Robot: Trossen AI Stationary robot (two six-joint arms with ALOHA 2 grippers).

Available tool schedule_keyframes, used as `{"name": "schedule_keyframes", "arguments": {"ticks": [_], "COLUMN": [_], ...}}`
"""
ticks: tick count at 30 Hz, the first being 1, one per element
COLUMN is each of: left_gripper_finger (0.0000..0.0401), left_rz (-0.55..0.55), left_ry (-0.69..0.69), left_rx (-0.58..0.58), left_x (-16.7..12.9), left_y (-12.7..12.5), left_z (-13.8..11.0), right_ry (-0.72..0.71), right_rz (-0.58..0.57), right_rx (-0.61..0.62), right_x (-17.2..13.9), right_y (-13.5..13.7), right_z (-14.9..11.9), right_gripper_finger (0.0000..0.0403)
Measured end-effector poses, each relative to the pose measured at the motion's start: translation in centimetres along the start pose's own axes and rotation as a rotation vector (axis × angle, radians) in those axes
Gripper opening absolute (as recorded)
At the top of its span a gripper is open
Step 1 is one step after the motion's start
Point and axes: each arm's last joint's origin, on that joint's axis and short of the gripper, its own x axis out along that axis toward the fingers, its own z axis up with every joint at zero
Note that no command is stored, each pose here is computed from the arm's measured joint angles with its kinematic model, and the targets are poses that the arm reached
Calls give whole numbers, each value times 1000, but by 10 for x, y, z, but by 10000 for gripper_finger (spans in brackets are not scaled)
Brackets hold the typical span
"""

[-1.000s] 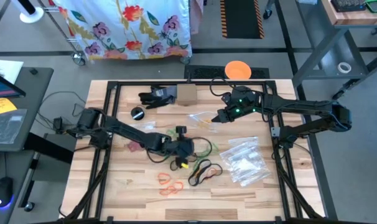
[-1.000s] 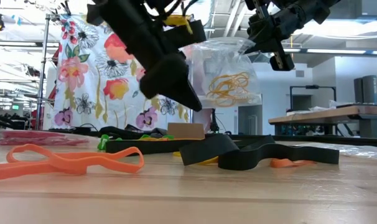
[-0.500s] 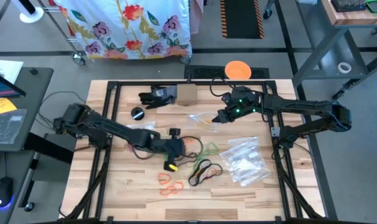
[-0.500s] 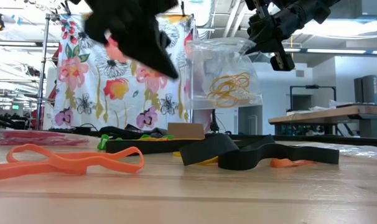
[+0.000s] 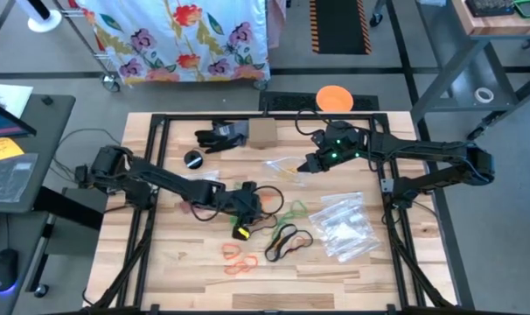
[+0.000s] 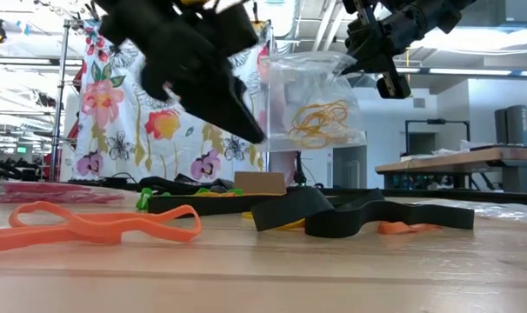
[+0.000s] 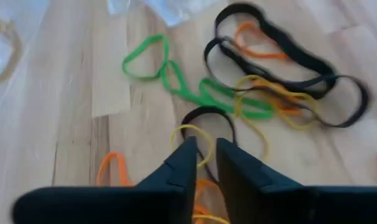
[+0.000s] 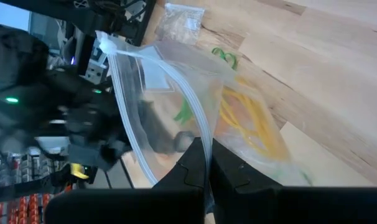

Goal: Sort rubber bands
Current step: Put the yellow rubber band into the transparent zip bag

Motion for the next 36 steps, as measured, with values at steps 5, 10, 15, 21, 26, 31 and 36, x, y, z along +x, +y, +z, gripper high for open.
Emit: {"name": "schedule_keyframes", "arguments": {"ticks": [5,10,15,21,26,31,36], "left_gripper_finger": [128,169,172,164,148,123,99], "left_rz": [27,-43,-11,4,2,-2,-40], "left_ry": [5,128,197,196,197,196,190], "left_rx": [-97,-120,-77,-12,17,31,104], "left_x": [24,34,42,43,43,50,64], "left_y": [9,8,9,9,9,8,8], "left_z": [-2,-7,-18,-18,-18,-21,-23], "right_ry": [7,7,7,7,6,6,6], "right_rz": [-1,-1,-1,-1,-1,-1,-2], "right_rx": [-3,-6,-7,-5,-5,-2,-1], "right_x": [0,1,1,1,0,1,1], "right_y": [0,0,0,0,1,0,0], "right_z": [-1,-1,-1,-1,-1,-1,-1], "right_gripper_finger": [0,0,0,0,0,0,0]}}
